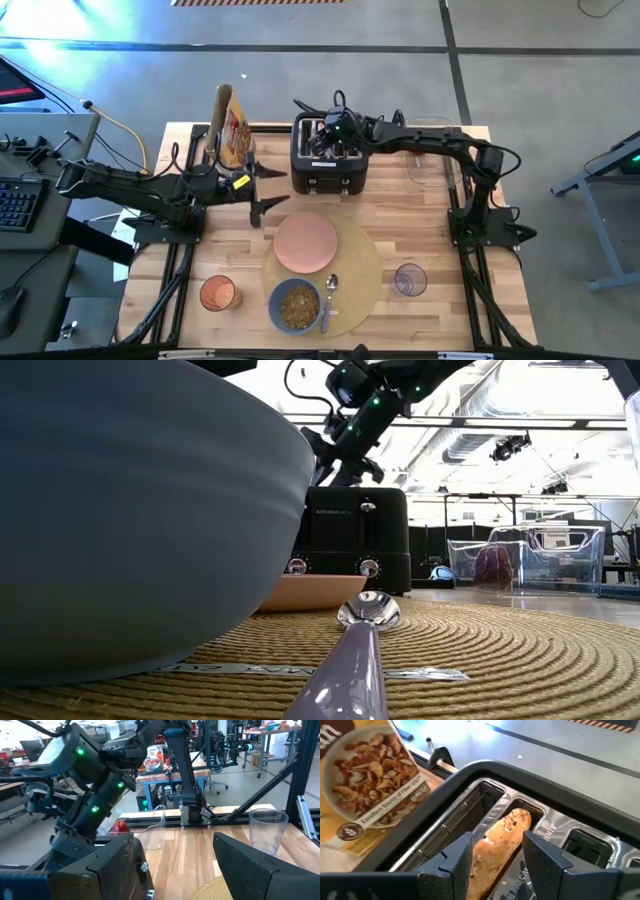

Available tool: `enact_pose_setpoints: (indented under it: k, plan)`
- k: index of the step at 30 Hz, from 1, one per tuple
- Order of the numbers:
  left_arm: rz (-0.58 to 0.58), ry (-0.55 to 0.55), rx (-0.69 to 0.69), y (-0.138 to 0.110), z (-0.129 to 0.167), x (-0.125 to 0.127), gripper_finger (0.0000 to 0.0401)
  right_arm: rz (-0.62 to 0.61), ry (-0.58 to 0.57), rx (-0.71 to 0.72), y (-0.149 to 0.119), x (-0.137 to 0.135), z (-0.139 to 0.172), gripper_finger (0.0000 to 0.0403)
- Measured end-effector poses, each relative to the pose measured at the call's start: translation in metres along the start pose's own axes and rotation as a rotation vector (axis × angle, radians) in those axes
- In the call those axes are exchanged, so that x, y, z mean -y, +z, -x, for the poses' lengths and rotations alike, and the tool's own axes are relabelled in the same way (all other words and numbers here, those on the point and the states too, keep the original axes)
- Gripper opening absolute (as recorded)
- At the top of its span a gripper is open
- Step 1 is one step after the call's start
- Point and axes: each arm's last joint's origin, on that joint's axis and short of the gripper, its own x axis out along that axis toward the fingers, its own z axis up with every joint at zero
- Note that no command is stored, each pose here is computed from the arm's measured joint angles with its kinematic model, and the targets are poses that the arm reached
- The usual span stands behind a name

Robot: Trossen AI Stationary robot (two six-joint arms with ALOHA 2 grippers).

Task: Arrange a breakfast setting
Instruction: Put the bagel on the plate

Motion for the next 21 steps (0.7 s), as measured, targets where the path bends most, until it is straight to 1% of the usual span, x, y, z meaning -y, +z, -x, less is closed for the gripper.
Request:
enact_pose_setpoints:
  k: [8,14,18,21]
  plan:
    - [0.002,0.038,-0.006,-0.001,-0.002,-0.008,0.0264,-0.002,-0.014,-0.014,-0.009,-0.006,-0.007,0.0151]
    - [0.004,0.045,-0.007,-0.001,-0.002,-0.009,0.0264,-0.005,-0.017,-0.03,-0.017,-0.011,-0.015,0.0151]
    - [0.004,0.044,-0.007,-0.001,-0.002,-0.009,0.0264,0.006,-0.061,-0.015,-0.02,-0.014,-0.014,0.0141]
    - [0.004,0.044,-0.007,-0.001,-0.002,-0.009,0.0264,0.012,-0.076,-0.005,-0.021,-0.017,-0.013,0.0125]
